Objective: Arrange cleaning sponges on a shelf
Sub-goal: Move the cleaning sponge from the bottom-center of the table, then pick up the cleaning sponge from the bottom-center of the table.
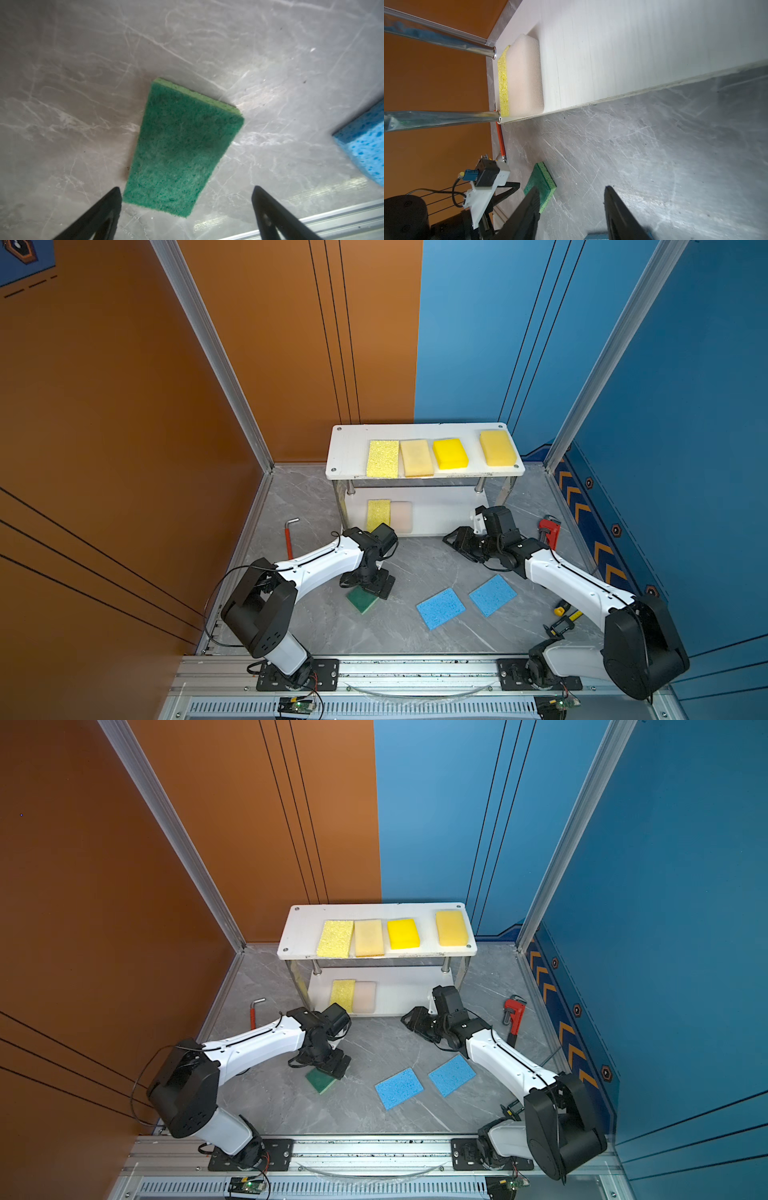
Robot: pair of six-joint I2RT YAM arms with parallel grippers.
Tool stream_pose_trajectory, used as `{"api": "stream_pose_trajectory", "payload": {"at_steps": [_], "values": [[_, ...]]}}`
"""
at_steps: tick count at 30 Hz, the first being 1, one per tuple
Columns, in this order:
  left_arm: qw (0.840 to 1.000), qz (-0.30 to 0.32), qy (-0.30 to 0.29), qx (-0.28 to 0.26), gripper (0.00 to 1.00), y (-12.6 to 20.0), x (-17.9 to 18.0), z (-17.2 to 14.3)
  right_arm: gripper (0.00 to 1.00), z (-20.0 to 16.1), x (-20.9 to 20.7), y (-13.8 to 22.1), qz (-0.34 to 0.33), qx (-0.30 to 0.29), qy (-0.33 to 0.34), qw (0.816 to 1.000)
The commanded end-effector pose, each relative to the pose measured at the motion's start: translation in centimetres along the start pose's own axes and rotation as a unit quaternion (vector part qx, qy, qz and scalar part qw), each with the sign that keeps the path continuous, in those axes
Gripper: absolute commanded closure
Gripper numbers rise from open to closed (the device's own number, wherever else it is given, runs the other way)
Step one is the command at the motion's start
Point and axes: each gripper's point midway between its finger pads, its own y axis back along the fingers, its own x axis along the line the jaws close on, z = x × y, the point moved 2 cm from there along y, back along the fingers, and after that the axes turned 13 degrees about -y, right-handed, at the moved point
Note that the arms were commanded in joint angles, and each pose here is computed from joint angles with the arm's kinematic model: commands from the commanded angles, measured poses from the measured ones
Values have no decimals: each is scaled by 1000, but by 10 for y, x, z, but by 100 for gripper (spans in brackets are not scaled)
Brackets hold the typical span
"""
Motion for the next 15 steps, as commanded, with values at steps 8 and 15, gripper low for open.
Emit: {"api": "stream_pose_trajectory", "payload": {"at_steps": [8, 15], "values": [[998, -2, -24, 50, 2, -17, 2, -21, 40, -2, -16, 10, -22, -14, -5, 1000], [996, -7, -22, 89, 2, -36, -1, -29, 39, -1, -17, 14, -20, -22, -8, 1000]]}}
